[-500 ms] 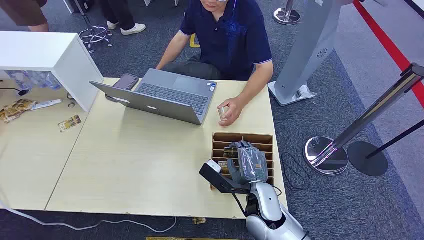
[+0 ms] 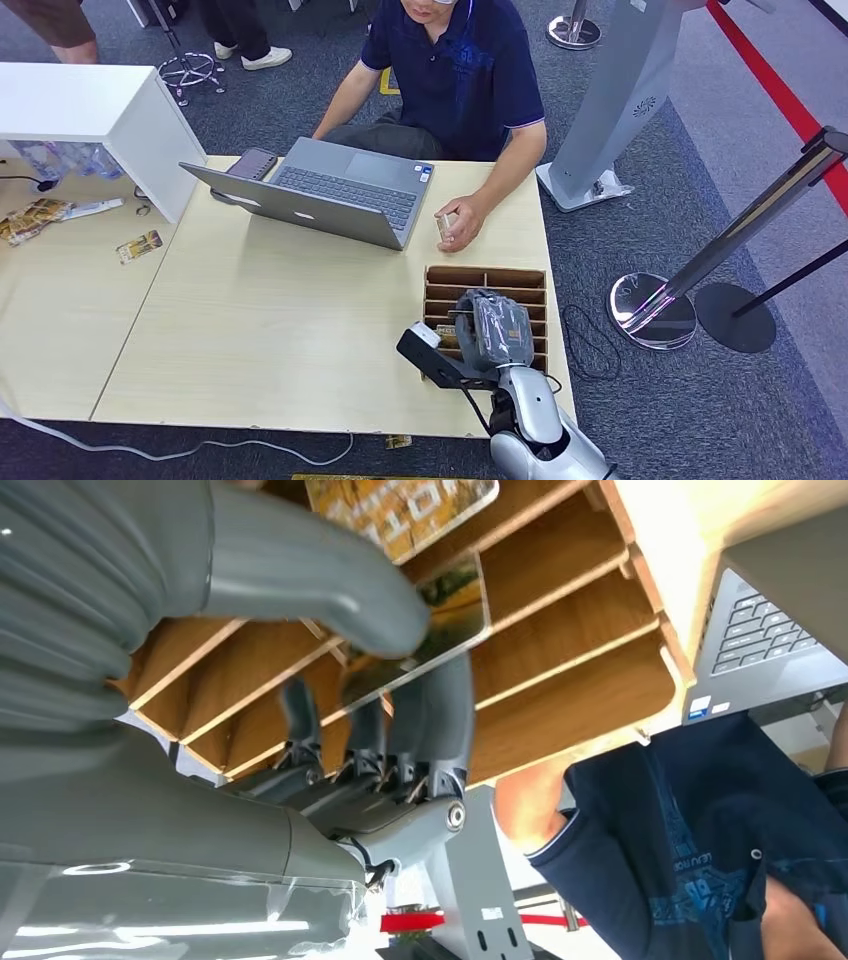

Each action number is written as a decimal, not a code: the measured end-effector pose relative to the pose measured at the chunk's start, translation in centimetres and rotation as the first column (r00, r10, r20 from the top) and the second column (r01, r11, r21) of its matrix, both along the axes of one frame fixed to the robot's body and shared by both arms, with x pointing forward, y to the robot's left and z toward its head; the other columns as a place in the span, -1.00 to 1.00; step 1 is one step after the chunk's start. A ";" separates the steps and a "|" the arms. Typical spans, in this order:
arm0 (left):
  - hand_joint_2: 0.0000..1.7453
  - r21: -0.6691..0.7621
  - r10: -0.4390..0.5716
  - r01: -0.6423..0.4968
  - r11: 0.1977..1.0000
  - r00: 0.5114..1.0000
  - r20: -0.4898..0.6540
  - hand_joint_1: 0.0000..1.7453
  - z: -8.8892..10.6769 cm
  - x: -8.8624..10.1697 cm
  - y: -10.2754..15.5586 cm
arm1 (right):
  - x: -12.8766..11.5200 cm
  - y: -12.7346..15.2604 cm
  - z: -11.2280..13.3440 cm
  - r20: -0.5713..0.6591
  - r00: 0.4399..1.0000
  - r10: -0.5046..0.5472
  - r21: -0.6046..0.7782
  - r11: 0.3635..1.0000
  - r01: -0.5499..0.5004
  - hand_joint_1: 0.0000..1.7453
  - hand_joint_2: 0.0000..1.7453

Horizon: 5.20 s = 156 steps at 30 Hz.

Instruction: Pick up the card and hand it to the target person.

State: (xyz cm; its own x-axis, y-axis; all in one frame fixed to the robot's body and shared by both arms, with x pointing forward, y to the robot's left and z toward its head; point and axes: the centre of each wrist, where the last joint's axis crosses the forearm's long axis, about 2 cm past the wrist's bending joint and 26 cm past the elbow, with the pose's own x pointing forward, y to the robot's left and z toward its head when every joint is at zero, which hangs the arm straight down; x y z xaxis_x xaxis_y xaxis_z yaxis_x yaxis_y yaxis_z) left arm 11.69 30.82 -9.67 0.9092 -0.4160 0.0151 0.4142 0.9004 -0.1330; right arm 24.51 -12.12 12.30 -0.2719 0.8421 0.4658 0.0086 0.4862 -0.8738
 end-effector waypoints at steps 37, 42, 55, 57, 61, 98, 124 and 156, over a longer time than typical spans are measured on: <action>-1.00 0.003 0.000 0.000 1.000 1.000 -0.003 -1.00 0.0 0.1 0.0 | 0.1 0.0 0.1 0.015 1.000 -0.010 0.009 1.000 0.010 0.52 1.00; -1.00 0.000 0.003 -0.003 1.000 1.000 0.002 -1.00 0.0 0.0 0.0 | 0.0 -0.2 0.9 0.055 0.998 -0.022 0.019 1.000 0.021 0.52 1.00; -1.00 -0.004 0.012 -0.012 1.000 1.000 0.004 -1.00 -0.1 -0.4 0.0 | -0.5 -1.3 4.0 0.221 0.975 -0.037 0.064 0.998 0.023 0.48 1.00; -1.00 -0.005 0.015 -0.015 1.000 1.000 0.003 -1.00 -0.1 -0.5 0.0 | -0.6 -1.4 4.6 0.251 0.967 -0.037 0.075 0.997 0.018 0.47 1.00; -1.00 -0.007 0.019 -0.019 1.000 1.000 0.004 -1.00 -0.2 -0.7 0.0 | -0.9 -1.5 5.6 0.296 0.955 -0.026 0.095 0.995 -0.002 0.44 1.00; -1.00 -0.005 -0.095 0.095 0.995 0.995 -0.006 -1.00 0.8 2.9 -1.4 | 4.6 0.2 10.2 0.414 0.910 0.015 0.146 0.986 -0.082 0.56 1.00; -1.00 -0.029 -0.149 0.149 0.988 0.989 0.015 -1.00 1.6 5.0 -3.2 | 9.6 2.4 4.5 0.201 0.979 -0.017 0.013 1.000 0.014 -0.88 1.00; -1.00 -0.042 -0.078 0.078 0.996 0.997 0.014 -1.00 0.9 3.0 -2.4 | 6.1 3.0 4.2 0.101 0.985 0.139 0.474 0.864 -0.170 -1.00 1.00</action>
